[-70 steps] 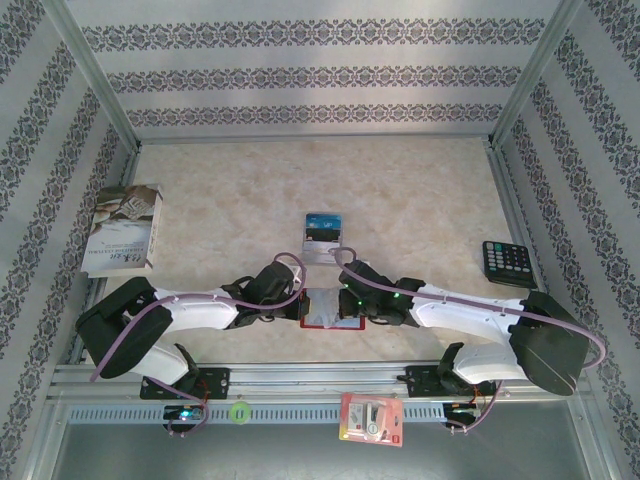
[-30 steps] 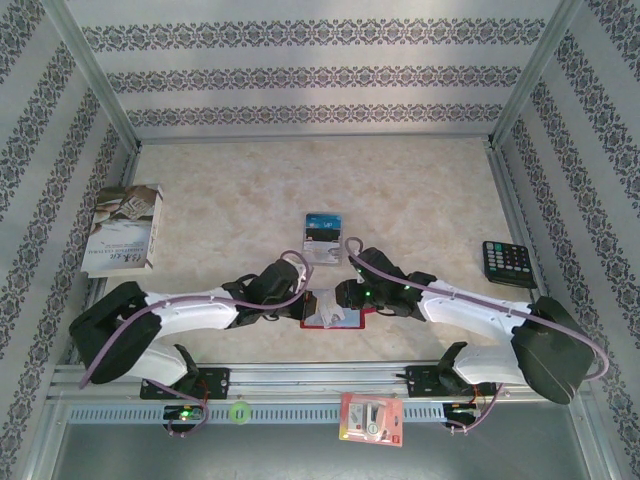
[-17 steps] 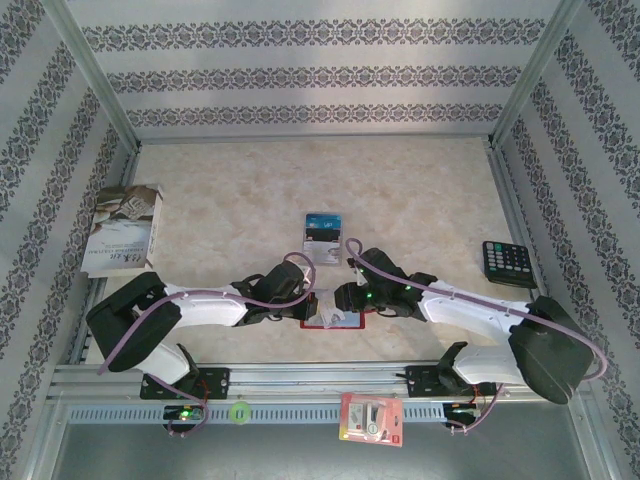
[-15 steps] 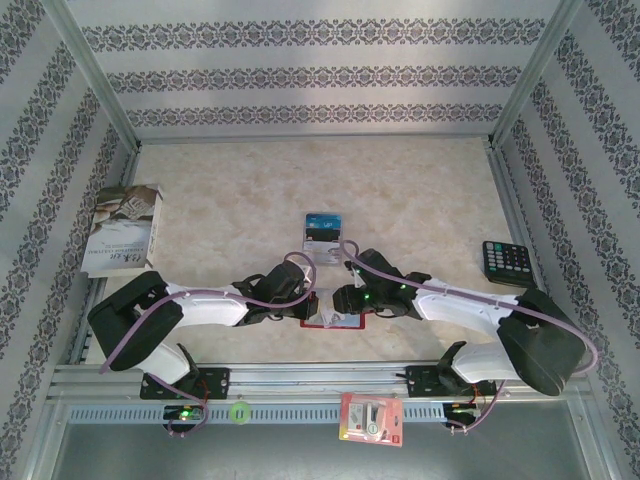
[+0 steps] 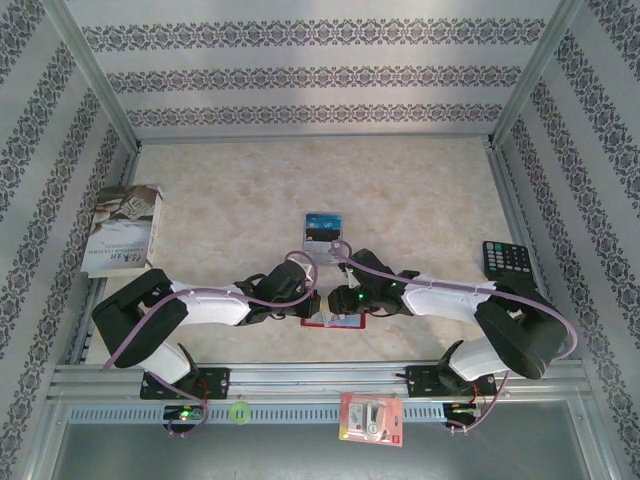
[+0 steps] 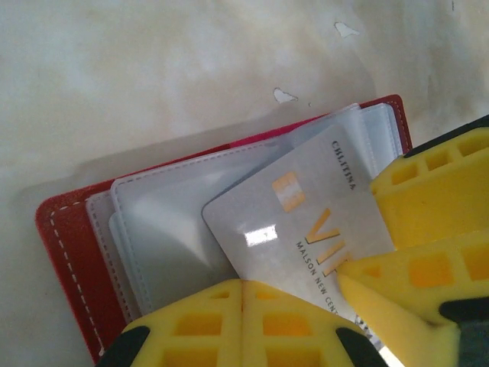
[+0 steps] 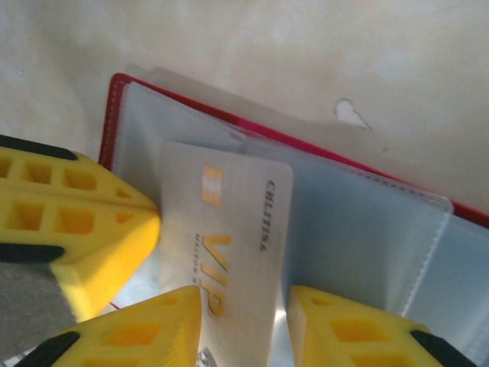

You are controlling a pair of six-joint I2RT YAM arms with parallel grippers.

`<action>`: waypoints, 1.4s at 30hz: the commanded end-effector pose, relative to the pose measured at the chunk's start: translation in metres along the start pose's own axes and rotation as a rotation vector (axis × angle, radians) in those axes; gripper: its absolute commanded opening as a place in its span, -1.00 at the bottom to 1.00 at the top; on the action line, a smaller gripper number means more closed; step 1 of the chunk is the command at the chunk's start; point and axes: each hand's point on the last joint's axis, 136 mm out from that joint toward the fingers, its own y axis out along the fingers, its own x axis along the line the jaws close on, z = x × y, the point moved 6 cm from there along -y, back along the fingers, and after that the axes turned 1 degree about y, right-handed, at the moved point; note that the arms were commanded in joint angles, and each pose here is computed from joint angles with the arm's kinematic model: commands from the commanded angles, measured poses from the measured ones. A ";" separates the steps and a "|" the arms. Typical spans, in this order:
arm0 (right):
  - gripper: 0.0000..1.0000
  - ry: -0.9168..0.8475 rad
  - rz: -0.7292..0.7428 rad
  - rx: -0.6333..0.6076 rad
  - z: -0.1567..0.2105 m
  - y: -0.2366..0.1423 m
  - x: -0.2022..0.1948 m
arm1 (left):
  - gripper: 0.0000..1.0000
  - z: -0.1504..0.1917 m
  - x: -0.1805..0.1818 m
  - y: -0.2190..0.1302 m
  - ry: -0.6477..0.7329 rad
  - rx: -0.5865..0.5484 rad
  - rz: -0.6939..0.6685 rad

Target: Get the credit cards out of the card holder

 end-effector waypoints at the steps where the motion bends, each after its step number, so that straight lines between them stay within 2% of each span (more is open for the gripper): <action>1: -0.34 -0.004 -0.041 0.002 -0.002 0.002 0.008 | -1.00 0.024 0.023 0.008 -0.029 0.086 -0.099; 4: -0.41 -0.002 -0.032 -0.012 -0.003 -0.002 0.007 | -1.00 0.023 0.022 0.008 -0.029 0.088 -0.099; 10: -0.74 0.005 0.039 -0.068 -0.003 -0.017 -0.003 | -1.00 0.022 0.023 0.002 -0.021 0.081 -0.105; 18: -0.79 -0.004 0.087 -0.139 -0.004 -0.046 -0.011 | -1.00 0.020 0.026 -0.004 -0.021 0.076 -0.093; 23: -0.93 -0.126 0.016 -0.225 -0.016 -0.073 0.010 | -1.00 0.009 0.012 -0.012 -0.001 0.057 -0.026; 25: -1.00 -0.188 0.017 -0.254 -0.024 -0.083 0.018 | -0.82 0.002 0.003 -0.018 0.013 0.038 0.006; 27: -1.00 -0.242 0.005 -0.268 -0.033 -0.090 0.027 | -0.55 -0.004 -0.002 -0.027 0.018 0.013 0.018; 31: -1.00 -0.362 0.007 -0.281 -0.059 -0.101 0.046 | -0.25 -0.011 -0.006 -0.050 0.016 -0.040 0.033; 34: -1.00 -0.506 0.085 -0.291 -0.084 -0.103 0.056 | -0.02 -0.012 -0.002 -0.071 -0.004 -0.088 0.041; 39: -1.00 -0.736 0.180 -0.229 -0.115 -0.092 0.061 | 0.39 -0.005 0.009 -0.099 -0.031 -0.133 0.028; 40: -1.00 -0.784 0.180 -0.204 -0.120 -0.088 0.063 | 0.58 -0.003 0.011 -0.102 -0.037 -0.134 0.025; 42: -1.00 -0.879 0.179 -0.167 -0.126 -0.084 0.067 | 0.80 0.002 0.016 -0.108 -0.050 -0.136 0.019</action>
